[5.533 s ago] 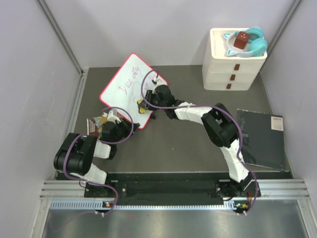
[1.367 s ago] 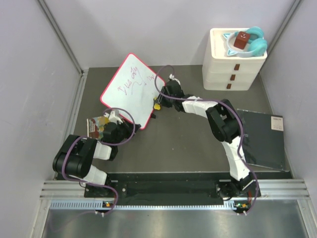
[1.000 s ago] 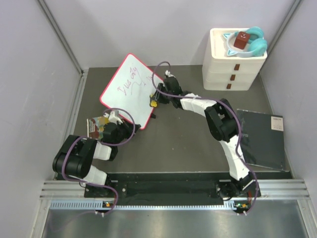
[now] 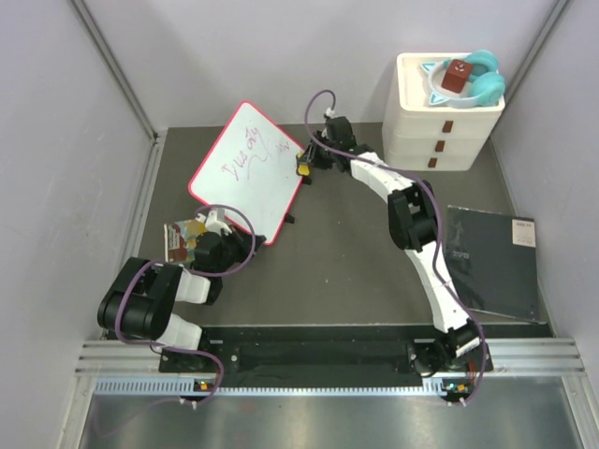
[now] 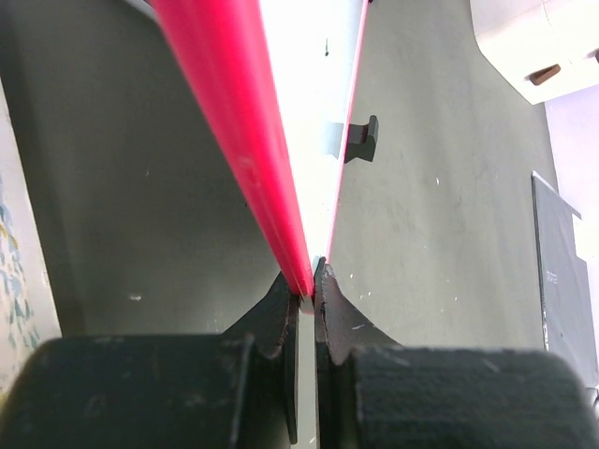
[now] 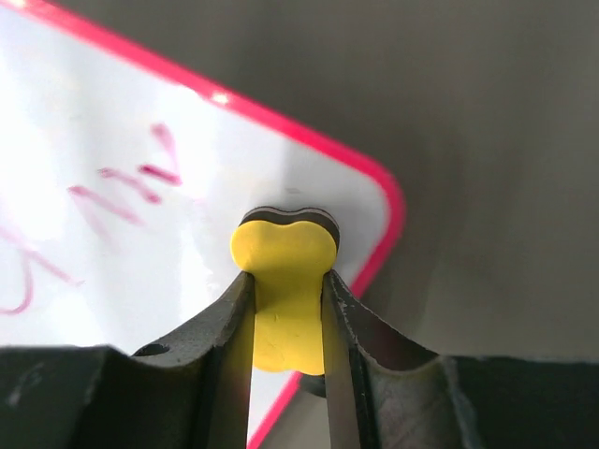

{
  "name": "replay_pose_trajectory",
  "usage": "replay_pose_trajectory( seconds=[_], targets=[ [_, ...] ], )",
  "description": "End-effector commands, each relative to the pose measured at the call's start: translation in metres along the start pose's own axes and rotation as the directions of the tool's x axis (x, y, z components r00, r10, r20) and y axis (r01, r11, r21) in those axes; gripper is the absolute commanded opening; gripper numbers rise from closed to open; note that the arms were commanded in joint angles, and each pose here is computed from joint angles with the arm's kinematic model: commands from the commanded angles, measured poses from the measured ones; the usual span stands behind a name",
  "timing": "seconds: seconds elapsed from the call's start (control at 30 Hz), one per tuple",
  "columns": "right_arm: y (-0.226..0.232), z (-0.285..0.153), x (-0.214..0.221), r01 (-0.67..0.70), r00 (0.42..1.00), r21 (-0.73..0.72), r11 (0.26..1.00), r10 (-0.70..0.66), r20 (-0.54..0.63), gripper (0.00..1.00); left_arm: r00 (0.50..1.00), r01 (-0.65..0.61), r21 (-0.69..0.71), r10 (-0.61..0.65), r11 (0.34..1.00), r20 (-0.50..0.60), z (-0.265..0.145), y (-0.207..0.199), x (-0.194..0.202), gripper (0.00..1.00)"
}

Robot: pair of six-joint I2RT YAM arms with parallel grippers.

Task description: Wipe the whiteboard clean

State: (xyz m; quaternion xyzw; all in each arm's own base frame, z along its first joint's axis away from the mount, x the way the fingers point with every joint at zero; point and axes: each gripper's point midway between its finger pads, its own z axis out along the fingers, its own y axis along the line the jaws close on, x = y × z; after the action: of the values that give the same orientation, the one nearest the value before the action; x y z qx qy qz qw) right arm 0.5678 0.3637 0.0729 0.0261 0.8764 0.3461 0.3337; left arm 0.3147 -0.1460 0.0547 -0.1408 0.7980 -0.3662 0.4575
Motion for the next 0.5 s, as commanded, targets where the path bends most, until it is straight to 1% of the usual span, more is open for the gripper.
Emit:
replay_pose_trajectory(
  seconds=[0.0,0.07,0.17,0.3,0.43,0.47],
  targets=[
    [0.118,-0.015,0.061,0.164,0.977,-0.262,0.951,-0.193,-0.09,0.0,0.987,-0.061,-0.011,0.059,0.998,-0.153,-0.011,0.011,0.04,0.0],
    [0.127,-0.015,0.07,0.175,0.972,-0.285,0.942,-0.211,-0.102,0.0,0.987,-0.064,-0.008,0.062,0.998,-0.152,-0.01,0.01,0.04,0.0],
    [0.134,-0.013,0.083,0.146,0.968,-0.33,0.933,-0.203,-0.145,0.0,0.987,-0.065,-0.009,0.063,0.998,-0.151,-0.011,0.011,0.04,0.0],
    [0.114,-0.001,0.097,0.125,0.966,-0.275,0.953,-0.181,-0.186,0.0,0.987,-0.064,-0.008,0.062,0.998,-0.149,-0.011,0.01,0.04,0.0],
    [0.112,-0.002,0.111,0.091,0.961,-0.29,0.953,-0.16,-0.224,0.0,0.987,-0.066,-0.009,0.064,0.998,-0.151,-0.012,0.011,0.04,0.0],
    [0.109,-0.002,0.122,0.087,0.957,-0.283,0.955,-0.159,-0.242,0.0,0.987,-0.065,-0.007,0.064,0.998,-0.151,-0.012,0.01,0.04,0.0]
  ],
)
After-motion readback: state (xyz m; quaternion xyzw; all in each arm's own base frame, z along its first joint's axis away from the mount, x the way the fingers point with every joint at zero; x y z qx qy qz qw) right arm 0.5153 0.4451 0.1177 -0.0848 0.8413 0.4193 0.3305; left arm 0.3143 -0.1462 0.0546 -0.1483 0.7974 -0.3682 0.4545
